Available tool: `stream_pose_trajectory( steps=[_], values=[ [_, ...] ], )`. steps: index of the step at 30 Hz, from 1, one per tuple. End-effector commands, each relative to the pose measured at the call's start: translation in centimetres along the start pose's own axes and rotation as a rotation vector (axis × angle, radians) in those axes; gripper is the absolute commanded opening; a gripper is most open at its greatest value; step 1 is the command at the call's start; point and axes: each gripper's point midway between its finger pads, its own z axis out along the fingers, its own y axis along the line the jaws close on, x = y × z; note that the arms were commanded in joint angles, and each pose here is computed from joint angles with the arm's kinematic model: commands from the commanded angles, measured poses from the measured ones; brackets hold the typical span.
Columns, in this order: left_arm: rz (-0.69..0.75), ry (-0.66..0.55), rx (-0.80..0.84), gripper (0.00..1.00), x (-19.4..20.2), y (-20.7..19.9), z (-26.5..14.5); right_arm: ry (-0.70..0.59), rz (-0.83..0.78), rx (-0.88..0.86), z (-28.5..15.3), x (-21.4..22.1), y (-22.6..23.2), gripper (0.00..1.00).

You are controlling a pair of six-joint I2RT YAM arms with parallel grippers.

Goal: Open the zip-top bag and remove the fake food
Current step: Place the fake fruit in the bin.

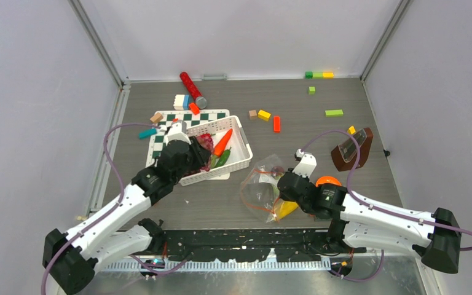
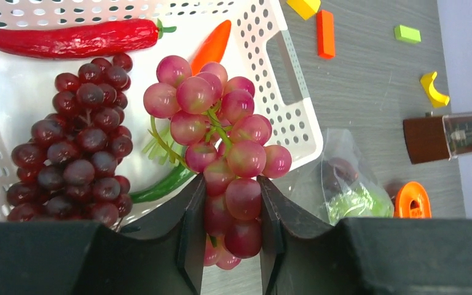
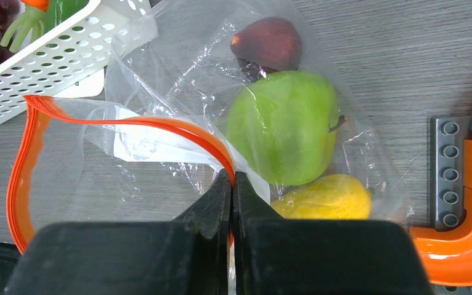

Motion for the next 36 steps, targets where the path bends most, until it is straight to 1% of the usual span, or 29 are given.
stream_pose_trajectory(
  steps=[1, 6, 10, 18, 27, 29, 32, 36],
  values=[
    [-0.128, -0.122, 0.044, 0.31, -3.5, -2.1, 1.6, -0.037, 0.025, -0.006, -0.2, -0.8, 0.2, 0.0],
    [-0.14, -0.116, 0.05, 0.3, -3.6, -3.2, 4.2, -0.042, 0.028, -0.009, -0.3, -1.0, 0.2, 0.0],
    [-0.16, -0.135, 0.083, 0.29, -3.8, -4.2, 6.3, -0.041, 0.029, -0.006, -0.3, -0.9, 0.1, 0.0],
    [-0.2, -0.073, 0.111, 0.26, -2.1, -5.6, 10.7, -0.036, 0.038, -0.004, -0.3, -0.7, -0.2, 0.0],
    [-0.235, -0.012, 0.117, 0.26, -0.3, -6.5, 14.4, -0.048, 0.054, -0.002, -0.8, -0.9, -0.9, 0.0],
    [-0.234, 0.008, 0.112, 0.31, 0.1, -6.6, 14.9, -0.05, 0.057, -0.002, -0.9, -0.9, -1.0, 0.0],
    [-0.227, 0.031, 0.087, 0.46, 0.6, -6.3, 15.3, -0.05, 0.062, -0.004, -1.0, -1.0, -1.1, 0.0],
    [-0.215, 0.028, 0.059, 0.61, 0.5, -5.6, 15.1, -0.05, 0.062, -0.002, -0.9, -0.9, -1.1, 0.0]
  ],
)
